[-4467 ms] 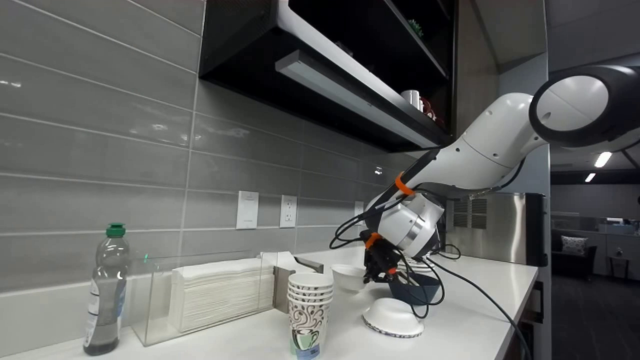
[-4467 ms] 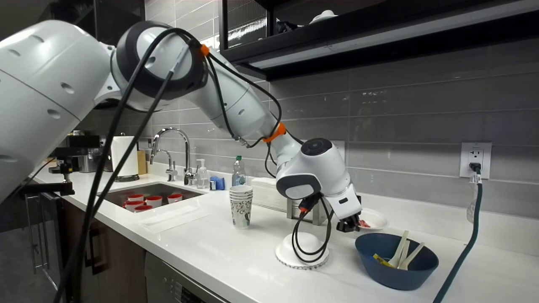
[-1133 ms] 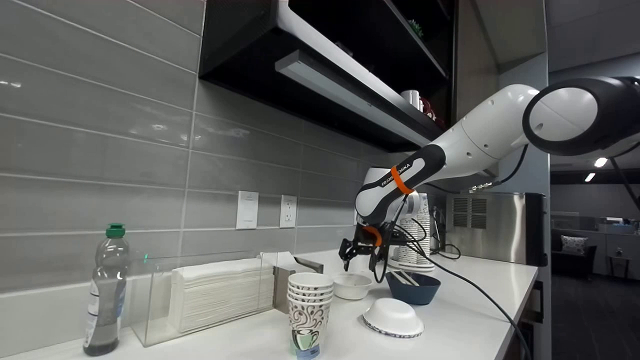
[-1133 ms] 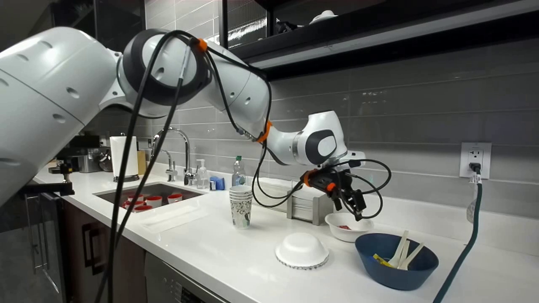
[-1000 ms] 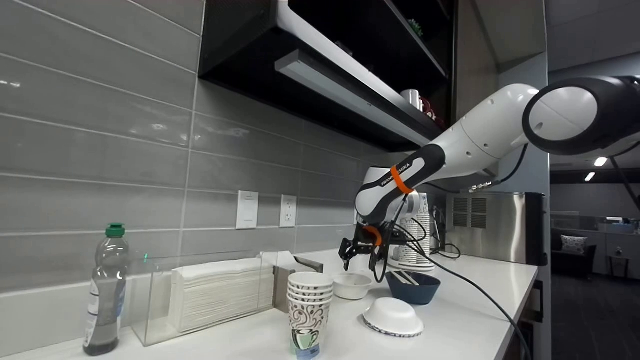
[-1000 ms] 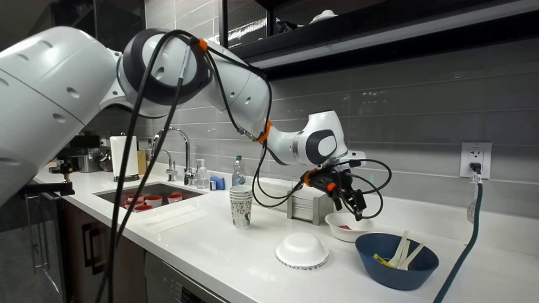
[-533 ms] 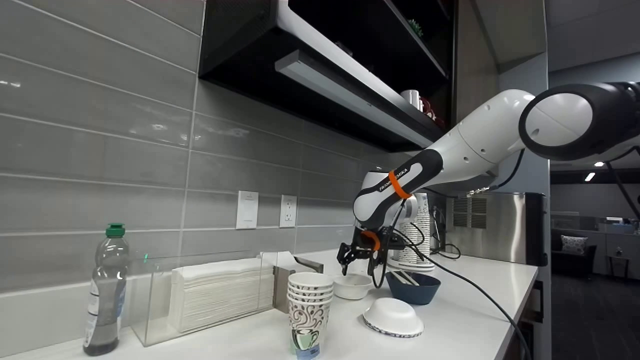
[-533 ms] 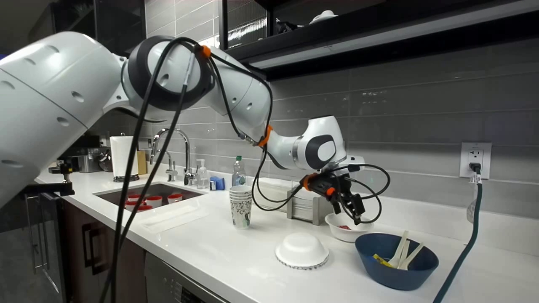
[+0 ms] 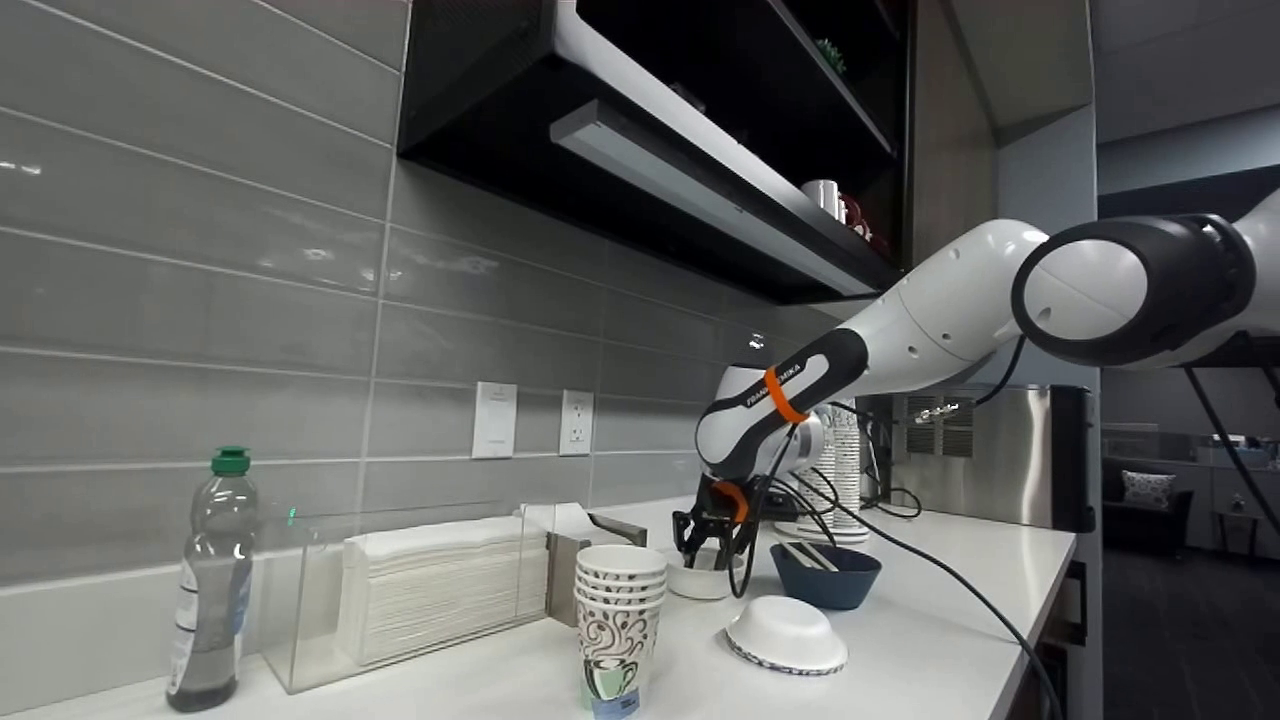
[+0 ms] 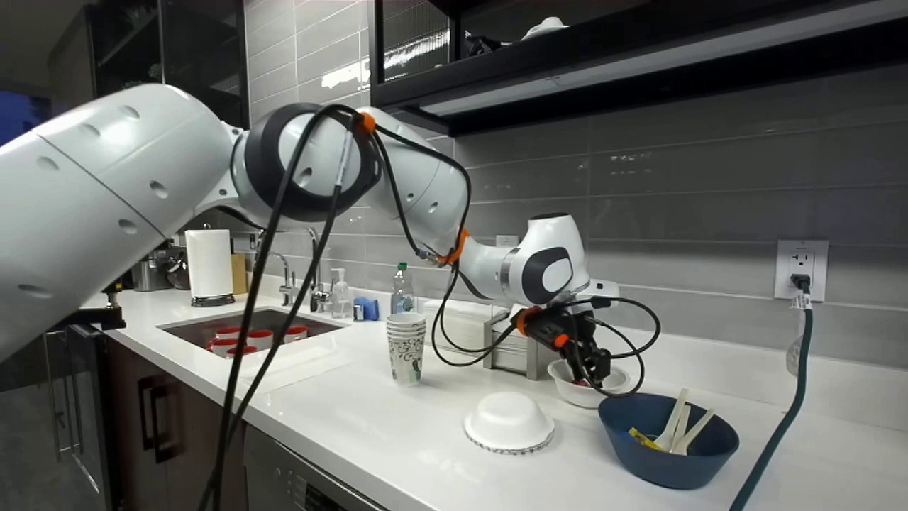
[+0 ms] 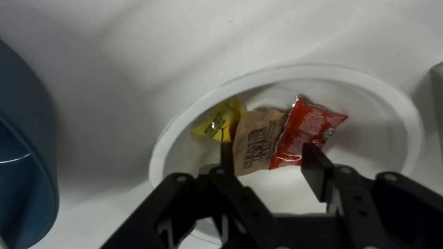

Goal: Move the white bowl backwards, then move the sachets from the white bowl to the blue bowl

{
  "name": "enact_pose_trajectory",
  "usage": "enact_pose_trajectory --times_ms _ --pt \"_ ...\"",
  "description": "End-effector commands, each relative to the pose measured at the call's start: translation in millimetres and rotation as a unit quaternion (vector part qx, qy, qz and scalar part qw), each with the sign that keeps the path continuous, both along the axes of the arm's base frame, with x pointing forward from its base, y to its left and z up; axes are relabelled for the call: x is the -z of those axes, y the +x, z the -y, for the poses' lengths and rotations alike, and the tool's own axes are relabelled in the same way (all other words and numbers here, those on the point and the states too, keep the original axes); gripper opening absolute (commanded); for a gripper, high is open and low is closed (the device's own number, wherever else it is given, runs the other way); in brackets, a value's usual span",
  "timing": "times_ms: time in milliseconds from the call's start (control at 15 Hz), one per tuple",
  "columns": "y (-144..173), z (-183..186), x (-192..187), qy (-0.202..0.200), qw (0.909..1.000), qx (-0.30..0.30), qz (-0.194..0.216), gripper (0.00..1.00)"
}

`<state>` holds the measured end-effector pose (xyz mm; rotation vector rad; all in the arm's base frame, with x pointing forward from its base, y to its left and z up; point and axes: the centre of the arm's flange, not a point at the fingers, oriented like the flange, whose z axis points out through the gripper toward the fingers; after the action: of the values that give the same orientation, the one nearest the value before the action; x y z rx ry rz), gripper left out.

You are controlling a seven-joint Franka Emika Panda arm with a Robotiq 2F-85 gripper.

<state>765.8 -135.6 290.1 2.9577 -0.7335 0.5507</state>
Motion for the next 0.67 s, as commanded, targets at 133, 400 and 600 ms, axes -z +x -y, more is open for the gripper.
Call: enact_pose_trajectory --times_ms 133,400,600 --pt "23 13 10 0.013 0.9999 0.010 0.004 0.31" --pt "24 13 18 0.011 0.9999 0.009 -0.003 0.07" --pt "20 7 7 0.013 0.9999 0.006 0.007 0.00"
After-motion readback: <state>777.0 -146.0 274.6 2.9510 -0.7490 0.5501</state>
